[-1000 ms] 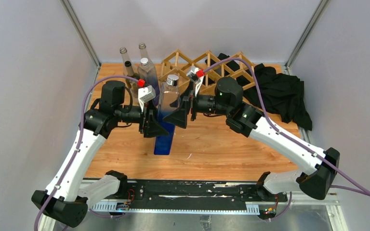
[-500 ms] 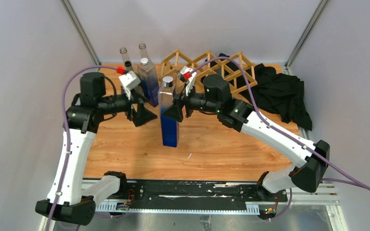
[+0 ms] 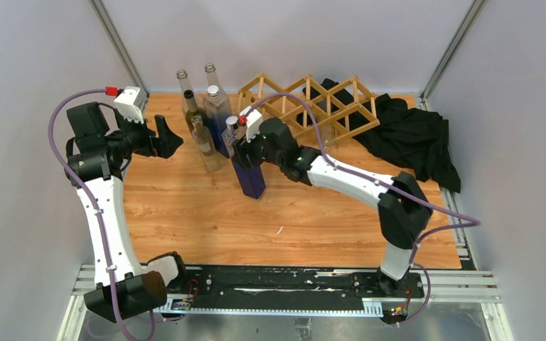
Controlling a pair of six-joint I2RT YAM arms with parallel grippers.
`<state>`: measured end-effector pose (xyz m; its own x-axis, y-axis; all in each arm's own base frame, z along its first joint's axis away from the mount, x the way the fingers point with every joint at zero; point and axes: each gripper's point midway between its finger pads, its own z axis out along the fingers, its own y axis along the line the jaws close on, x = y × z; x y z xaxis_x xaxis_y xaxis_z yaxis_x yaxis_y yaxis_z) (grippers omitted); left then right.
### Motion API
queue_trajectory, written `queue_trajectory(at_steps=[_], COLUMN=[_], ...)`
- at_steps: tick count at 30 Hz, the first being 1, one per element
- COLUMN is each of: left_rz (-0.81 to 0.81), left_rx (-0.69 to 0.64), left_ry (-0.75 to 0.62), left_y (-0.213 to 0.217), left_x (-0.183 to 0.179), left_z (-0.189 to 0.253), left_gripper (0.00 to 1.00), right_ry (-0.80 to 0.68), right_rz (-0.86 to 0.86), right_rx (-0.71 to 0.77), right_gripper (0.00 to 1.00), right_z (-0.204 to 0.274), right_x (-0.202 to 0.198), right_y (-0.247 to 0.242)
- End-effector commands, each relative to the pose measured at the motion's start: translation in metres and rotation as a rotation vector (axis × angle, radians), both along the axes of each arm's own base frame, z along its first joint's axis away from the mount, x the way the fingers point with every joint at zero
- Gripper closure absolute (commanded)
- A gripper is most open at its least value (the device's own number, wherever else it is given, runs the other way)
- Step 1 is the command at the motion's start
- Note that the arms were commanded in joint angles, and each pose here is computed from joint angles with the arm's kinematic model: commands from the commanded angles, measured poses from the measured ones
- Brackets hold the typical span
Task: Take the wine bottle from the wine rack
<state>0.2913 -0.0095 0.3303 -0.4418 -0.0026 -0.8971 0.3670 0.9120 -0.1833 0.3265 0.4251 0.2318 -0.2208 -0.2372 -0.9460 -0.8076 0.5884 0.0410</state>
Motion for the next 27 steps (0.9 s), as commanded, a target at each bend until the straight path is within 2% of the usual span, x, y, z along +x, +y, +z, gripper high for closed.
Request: queue_trajectory(at_steps=[1, 13, 23, 25, 27], left_rz=[0.057, 0.019, 0.002, 0.0, -0.002], left_rx=[0.015, 0.013, 0.008, 0.009, 0.01], left_ry=[-0.017, -0.033, -0.026, -0.026, -0.022], left_y=[0.009, 0.003, 0.001, 0.001, 0.001], left_x=[0.0, -0.003, -0.002, -0.002, -0.003], left_z=[0.006, 0.008, 0.004, 0.003, 0.001], left_gripper=[0.0, 0.0, 0.0, 0.0, 0.0], right_ry=[-0.268, -0.334, -0.34, -0.338, -0.329], right_rz=[-0.079, -0.247, -0.266, -0.264, -0.259], right_rx=[0.299, 0.394, 0.358, 0.343, 0.327], right_gripper=[1.0, 1.0, 1.0, 0.92, 0.73], right_z=[0.114, 0.092, 0.06, 0.055, 0.053], right_x=[0.037, 0.091, 0.093, 0.092, 0.09], right_y=[0.025, 0.047, 0.073, 0.076, 0.078])
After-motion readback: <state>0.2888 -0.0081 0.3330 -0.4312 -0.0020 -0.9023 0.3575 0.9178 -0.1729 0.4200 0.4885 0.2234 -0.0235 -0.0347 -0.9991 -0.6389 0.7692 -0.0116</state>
